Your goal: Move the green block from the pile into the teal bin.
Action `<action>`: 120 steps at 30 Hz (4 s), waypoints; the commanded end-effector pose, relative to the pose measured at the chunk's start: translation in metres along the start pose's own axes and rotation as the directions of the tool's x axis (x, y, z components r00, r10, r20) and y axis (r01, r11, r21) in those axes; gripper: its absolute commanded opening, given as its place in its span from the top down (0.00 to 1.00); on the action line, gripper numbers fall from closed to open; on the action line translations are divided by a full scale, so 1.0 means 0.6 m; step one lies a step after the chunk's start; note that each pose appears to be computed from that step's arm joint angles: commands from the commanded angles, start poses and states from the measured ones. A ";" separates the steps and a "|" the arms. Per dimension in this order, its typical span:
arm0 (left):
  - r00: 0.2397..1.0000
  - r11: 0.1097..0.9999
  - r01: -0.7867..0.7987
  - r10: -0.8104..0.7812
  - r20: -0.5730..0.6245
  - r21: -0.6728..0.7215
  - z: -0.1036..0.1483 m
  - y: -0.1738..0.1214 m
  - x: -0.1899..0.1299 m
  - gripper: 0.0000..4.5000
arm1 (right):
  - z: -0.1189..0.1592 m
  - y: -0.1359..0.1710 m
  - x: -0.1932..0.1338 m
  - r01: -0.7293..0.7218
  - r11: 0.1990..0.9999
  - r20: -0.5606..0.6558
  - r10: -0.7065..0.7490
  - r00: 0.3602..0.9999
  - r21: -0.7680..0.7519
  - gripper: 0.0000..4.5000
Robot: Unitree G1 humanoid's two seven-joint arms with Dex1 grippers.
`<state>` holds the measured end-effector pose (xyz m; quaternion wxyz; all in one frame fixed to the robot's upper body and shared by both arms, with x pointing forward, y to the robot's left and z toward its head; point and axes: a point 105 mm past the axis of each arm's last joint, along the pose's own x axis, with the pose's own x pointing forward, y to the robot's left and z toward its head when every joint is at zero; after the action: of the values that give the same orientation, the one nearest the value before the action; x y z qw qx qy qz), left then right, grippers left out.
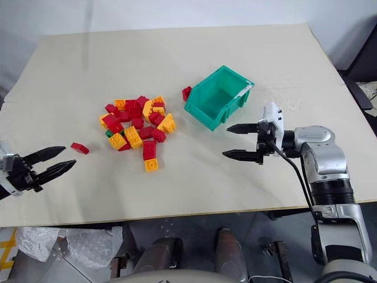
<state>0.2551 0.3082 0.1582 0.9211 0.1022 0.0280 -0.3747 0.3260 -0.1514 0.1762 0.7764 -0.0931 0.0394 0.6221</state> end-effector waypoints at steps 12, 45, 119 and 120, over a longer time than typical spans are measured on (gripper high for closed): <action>0.996 0.999 0.030 -0.034 0.081 0.040 0.022 0.044 0.133 0.99 | 0.044 0.014 0.015 -0.001 0.998 0.098 0.007 0.995 -0.057 0.00; 0.972 0.975 0.217 -0.211 0.101 -0.052 -0.008 0.003 0.236 0.99 | 0.031 0.008 0.009 0.062 0.998 0.106 -0.059 0.993 -0.024 0.00; 0.885 0.919 -0.362 0.287 -0.368 -0.156 0.037 0.092 0.215 0.66 | 0.038 -0.022 0.010 0.034 0.999 0.067 -0.031 0.997 -0.041 0.00; 0.916 0.931 -0.337 0.291 -0.277 -0.138 0.060 0.092 0.216 0.66 | 0.038 -0.023 0.007 0.042 0.998 0.068 -0.039 0.997 -0.041 0.00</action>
<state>0.3851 0.2507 0.1494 0.9497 0.0541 0.2481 -0.1831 0.3411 -0.1384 0.1851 0.7808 -0.0819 0.0231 0.6189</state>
